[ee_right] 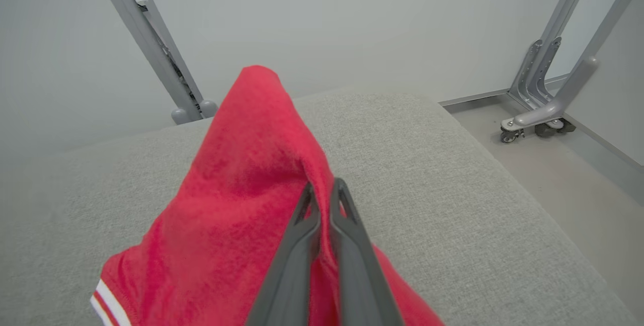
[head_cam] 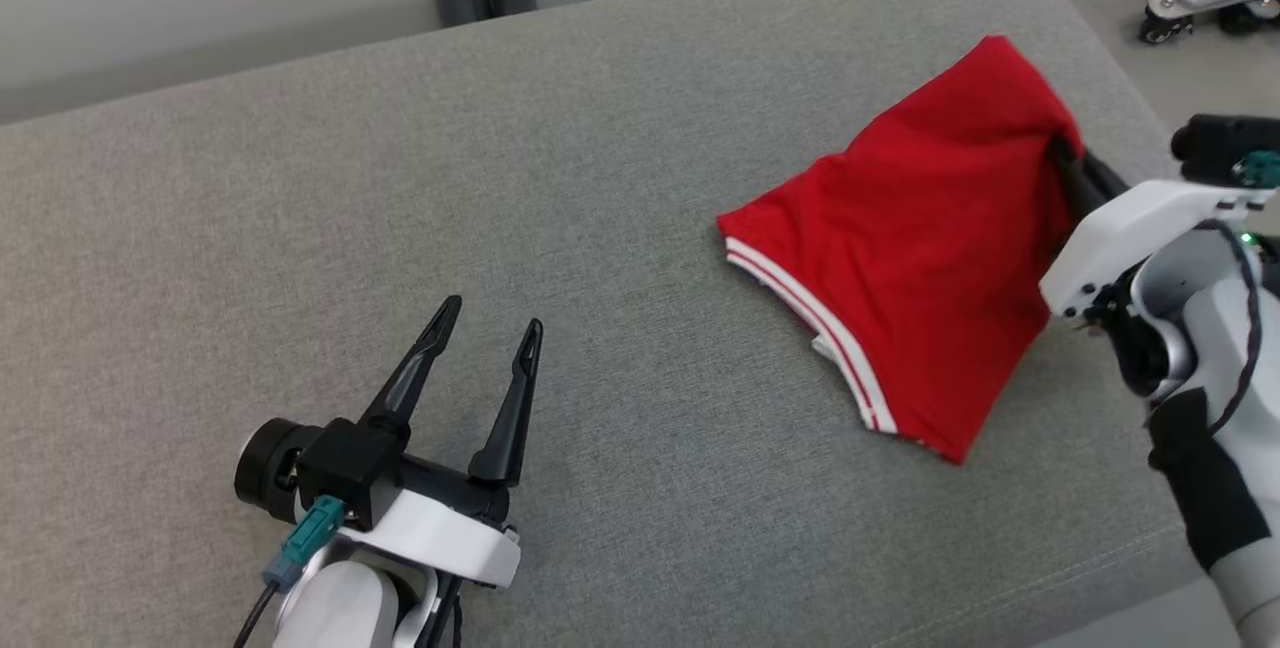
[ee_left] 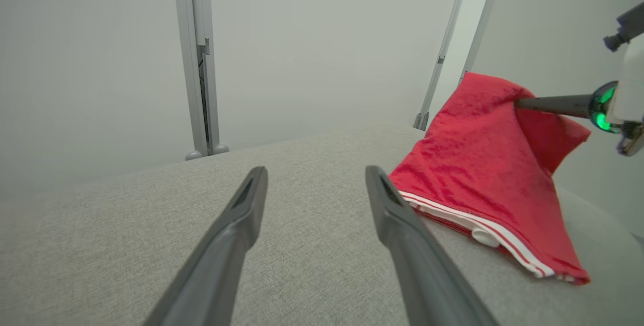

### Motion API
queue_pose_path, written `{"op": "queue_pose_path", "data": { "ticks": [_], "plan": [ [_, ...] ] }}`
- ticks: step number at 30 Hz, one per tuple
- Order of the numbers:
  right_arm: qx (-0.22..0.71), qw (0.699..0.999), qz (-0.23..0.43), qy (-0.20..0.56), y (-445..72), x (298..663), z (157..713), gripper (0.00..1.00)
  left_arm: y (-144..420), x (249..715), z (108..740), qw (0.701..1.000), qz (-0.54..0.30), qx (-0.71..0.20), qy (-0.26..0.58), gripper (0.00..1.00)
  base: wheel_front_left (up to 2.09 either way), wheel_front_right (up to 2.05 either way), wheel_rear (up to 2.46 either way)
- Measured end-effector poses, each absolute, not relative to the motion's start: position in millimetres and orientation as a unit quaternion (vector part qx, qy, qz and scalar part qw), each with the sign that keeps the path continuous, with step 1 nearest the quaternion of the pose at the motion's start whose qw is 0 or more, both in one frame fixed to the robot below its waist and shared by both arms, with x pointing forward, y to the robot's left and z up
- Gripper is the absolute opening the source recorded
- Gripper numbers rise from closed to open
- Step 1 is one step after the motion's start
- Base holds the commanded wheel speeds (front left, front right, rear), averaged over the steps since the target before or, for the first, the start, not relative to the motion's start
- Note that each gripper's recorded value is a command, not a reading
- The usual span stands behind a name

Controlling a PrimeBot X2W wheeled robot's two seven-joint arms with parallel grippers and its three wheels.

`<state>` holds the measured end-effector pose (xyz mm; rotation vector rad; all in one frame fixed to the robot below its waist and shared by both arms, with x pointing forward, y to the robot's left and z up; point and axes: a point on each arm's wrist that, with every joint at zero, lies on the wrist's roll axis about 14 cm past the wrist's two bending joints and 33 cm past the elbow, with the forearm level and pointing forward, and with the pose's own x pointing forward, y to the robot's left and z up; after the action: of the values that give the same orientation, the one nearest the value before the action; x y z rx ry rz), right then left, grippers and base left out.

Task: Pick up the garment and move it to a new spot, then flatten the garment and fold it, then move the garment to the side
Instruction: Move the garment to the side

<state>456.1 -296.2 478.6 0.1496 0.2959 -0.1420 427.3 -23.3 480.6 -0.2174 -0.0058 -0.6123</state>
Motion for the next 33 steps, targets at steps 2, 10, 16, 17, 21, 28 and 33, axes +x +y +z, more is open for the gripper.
{"op": "queue_pose_path", "data": {
  "ticks": [2,10,16,17,21,28,33],
  "plan": [
    [0.072,0.982,-0.082,0.153,-307,466,476,0.00,-19,432,473,0.949,-0.296,-0.105,0.004,1.00,0.00,0.00,0.00],
    [0.063,0.975,-0.128,0.168,-344,493,463,0.00,-5,451,450,0.954,-0.282,-0.099,0.019,1.00,0.00,0.00,0.00],
    [0.066,0.965,-0.168,0.190,-365,485,442,0.00,-4,456,437,0.954,-0.281,-0.101,0.032,1.00,0.00,0.00,0.00],
    [0.064,0.964,-0.175,0.192,-369,482,440,0.00,-5,456,436,0.953,-0.282,-0.102,0.032,1.00,0.00,0.00,0.00],
    [0.048,0.956,-0.209,0.201,-394,466,438,0.00,-10,458,438,0.951,-0.289,-0.103,0.029,1.00,0.00,0.00,0.00],
    [0.036,0.959,-0.208,0.188,-391,469,442,1.00,-12,459,439,0.950,-0.292,-0.102,0.027,1.00,0.00,0.00,0.00],
    [0.027,0.965,-0.198,0.167,-384,477,453,1.00,-8,458,445,0.952,-0.288,-0.100,0.022,1.00,0.00,0.00,0.00]
  ]
}}
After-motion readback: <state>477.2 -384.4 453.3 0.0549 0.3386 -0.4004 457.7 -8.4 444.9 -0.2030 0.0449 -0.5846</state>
